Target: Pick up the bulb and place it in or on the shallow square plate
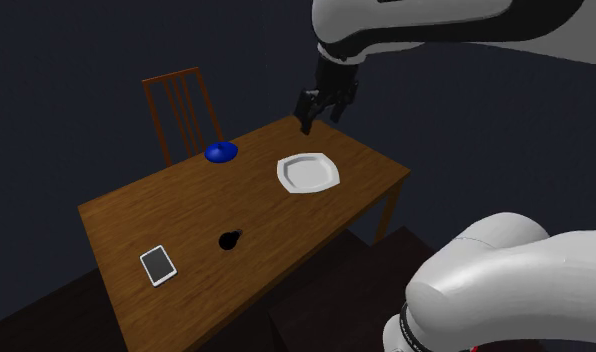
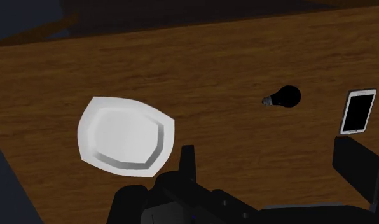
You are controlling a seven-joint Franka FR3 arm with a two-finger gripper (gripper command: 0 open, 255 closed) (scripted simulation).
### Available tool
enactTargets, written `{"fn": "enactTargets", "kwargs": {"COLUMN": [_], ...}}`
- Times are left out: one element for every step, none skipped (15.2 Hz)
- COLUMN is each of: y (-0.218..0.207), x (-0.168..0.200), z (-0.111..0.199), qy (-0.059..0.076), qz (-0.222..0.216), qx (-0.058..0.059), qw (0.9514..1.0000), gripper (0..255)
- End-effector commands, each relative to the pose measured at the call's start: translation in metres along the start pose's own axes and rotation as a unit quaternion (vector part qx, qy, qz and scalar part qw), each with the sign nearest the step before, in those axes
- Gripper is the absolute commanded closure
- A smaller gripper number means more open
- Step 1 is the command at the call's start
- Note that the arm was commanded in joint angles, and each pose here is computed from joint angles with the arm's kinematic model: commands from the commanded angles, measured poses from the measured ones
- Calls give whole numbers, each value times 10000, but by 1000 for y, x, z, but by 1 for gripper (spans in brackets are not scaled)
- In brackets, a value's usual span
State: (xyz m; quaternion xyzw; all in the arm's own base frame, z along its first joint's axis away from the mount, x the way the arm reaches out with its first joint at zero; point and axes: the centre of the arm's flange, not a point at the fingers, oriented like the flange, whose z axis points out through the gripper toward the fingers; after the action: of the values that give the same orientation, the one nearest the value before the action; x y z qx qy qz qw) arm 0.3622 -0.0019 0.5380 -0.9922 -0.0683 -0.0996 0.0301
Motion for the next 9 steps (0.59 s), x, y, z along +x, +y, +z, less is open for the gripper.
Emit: {"fn": "enactTargets", "kwargs": {"y": [-5,-8,-10,-13,-15,-18,-21,-24,-27], "x": [8,12,17,21,25,29,34,38,42], "z": [25,38,50,62,74,86,98,110,122], "qy": [8,7,5,4,2,1,-1,-2,-3], "qz": [-43,-64,-85,-106,-128,-149,-170,-191,-213], "qx": [24,37,49,62,74,86,99,111,124], "qw": [10000,10000,10000,9999,9999,9999,9998,9998,9997], "gripper": [0,0,0,0,0,0,0,0,0]}}
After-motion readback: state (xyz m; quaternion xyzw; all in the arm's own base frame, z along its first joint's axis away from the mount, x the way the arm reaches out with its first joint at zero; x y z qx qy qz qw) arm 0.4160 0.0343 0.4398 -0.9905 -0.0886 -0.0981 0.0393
